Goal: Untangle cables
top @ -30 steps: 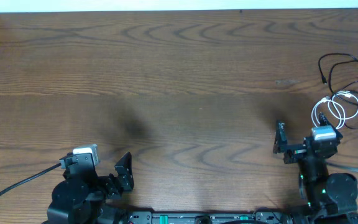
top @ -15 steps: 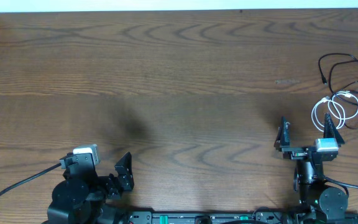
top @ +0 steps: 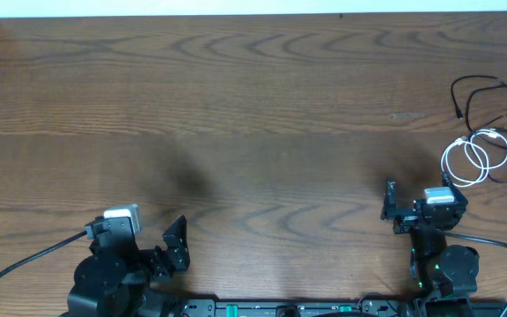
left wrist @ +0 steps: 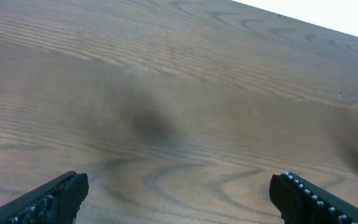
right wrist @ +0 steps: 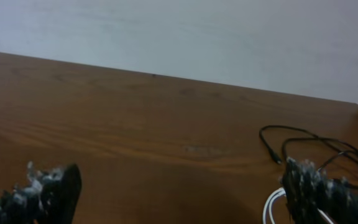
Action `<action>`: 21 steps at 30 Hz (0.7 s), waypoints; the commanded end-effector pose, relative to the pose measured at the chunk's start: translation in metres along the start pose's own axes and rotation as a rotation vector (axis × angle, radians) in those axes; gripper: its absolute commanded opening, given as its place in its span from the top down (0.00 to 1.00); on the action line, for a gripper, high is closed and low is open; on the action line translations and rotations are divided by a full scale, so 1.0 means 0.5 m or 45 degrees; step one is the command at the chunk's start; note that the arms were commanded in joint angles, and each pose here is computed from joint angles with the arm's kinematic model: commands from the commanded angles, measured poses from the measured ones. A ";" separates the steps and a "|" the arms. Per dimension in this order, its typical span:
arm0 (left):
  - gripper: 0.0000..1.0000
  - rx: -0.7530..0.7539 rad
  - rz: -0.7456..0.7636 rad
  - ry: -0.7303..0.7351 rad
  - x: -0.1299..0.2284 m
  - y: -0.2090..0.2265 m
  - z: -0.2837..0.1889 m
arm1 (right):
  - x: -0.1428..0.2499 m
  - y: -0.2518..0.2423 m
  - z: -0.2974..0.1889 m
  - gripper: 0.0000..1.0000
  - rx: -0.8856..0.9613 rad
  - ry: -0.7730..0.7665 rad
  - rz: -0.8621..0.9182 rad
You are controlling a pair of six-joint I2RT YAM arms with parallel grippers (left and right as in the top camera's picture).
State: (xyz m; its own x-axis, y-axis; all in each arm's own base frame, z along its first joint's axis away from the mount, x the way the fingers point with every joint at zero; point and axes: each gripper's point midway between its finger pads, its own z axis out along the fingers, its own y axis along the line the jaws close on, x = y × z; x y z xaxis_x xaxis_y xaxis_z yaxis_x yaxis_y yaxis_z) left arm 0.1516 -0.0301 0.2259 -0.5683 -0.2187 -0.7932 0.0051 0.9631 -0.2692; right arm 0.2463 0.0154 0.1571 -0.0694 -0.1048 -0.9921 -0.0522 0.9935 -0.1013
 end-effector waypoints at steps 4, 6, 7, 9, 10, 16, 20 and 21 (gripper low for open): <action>0.02 -0.004 0.010 0.000 0.002 0.001 0.001 | 0.000 0.003 -0.001 0.01 -0.015 -0.003 -0.015; 0.02 -0.004 0.010 0.000 0.002 0.002 0.001 | 0.000 0.003 -0.001 0.01 -0.015 -0.003 -0.015; 0.02 -0.004 0.010 0.000 0.002 0.002 0.001 | 0.000 0.003 -0.001 0.01 -0.015 -0.003 -0.015; 0.03 -0.004 0.010 0.000 0.002 0.002 0.001 | 0.000 0.003 -0.001 0.01 -0.015 -0.003 -0.015; 0.02 -0.004 0.010 0.000 0.002 0.001 0.001 | 0.000 0.003 -0.001 0.01 -0.015 -0.003 -0.015; 0.02 -0.004 0.010 0.000 0.002 0.001 0.001 | 0.000 0.003 -0.001 0.01 -0.015 -0.003 -0.015; 0.03 -0.004 0.010 0.000 0.002 0.001 0.001 | 0.000 0.003 -0.001 0.01 -0.015 -0.003 -0.015; 0.02 -0.004 0.010 0.000 0.002 0.002 0.001 | 0.000 0.003 -0.001 0.01 -0.015 -0.003 -0.015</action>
State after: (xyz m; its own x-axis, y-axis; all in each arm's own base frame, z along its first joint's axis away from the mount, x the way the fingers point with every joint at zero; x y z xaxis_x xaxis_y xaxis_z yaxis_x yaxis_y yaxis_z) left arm 0.1518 -0.0301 0.2255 -0.5692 -0.2184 -0.7927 0.0048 0.9632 -0.2688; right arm 0.2461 0.0175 0.1565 -0.0703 -0.1065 -0.9918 -0.0650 0.9927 -0.1019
